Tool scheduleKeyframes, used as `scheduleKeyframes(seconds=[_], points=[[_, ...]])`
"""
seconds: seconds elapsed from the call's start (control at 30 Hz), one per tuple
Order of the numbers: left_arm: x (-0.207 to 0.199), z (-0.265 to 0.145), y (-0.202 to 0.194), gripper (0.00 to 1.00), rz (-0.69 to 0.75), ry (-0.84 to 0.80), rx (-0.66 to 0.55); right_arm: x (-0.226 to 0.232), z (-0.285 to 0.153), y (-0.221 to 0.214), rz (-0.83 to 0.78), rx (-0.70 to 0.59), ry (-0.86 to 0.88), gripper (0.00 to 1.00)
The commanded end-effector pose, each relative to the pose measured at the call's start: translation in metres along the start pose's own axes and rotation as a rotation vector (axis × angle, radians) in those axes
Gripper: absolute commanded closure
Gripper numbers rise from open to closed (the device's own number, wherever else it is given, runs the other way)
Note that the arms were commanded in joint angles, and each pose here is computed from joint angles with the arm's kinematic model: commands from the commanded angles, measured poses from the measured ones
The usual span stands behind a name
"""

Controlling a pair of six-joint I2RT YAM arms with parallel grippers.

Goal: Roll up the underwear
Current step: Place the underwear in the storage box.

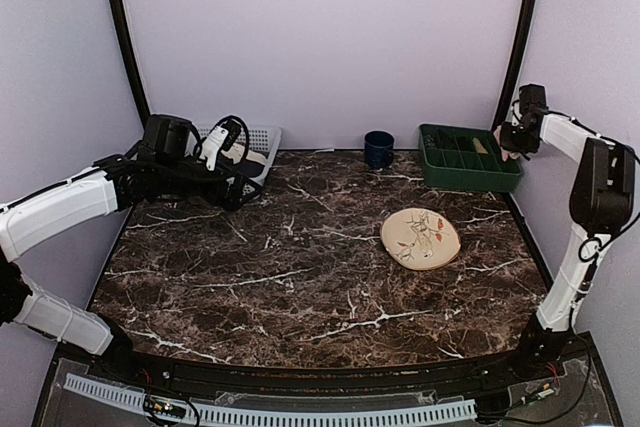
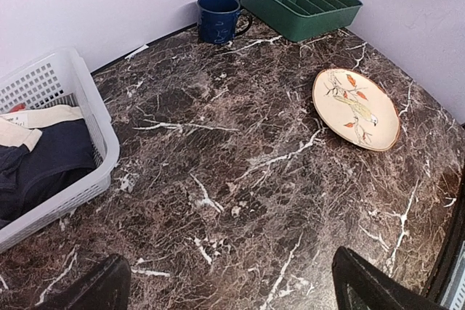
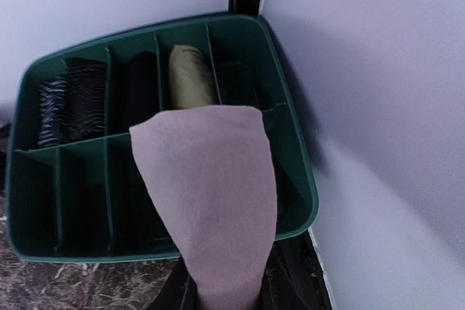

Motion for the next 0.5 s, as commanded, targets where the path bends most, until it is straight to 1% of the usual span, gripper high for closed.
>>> scheduleKeyframes(seconds=[0.0,0.17,0.23,0.27,0.4,0.47], points=[[0.002,-0.008,-0.003,0.01,-0.003,0.035,-0.002,-0.01,0.025,0.007,-0.074,0.043,-0.096,1.0],[0.004,-0.004,-0.005,0.01,0.001,0.046,0.007,-0.025,0.048,0.02,-0.109,0.042,-0.156,1.0],[0.005,-0.002,-0.007,0.01,0.001,0.052,0.014,-0.022,0.06,0.023,-0.131,0.042,-0.125,1.0],[0.006,-0.001,-0.008,0.01,0.001,0.055,0.019,-0.015,0.062,0.026,-0.139,0.034,-0.088,1.0],[0.008,0.004,-0.009,0.01,-0.01,0.064,0.032,0.024,0.07,0.037,-0.169,0.038,-0.04,1.0],[0.009,0.005,-0.01,0.01,-0.014,0.067,0.032,0.045,0.073,0.04,-0.146,0.037,-0.018,1.0]])
Point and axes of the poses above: each gripper's point midway between its finger pads, its own z axis out along the fingers, its own x axis along the line the jaws close on, y = z × x, the point moved 8 cm from there along -z, back along the fingers, and after that the axes turned 14 degrees about -z, right-handed, at the moved point
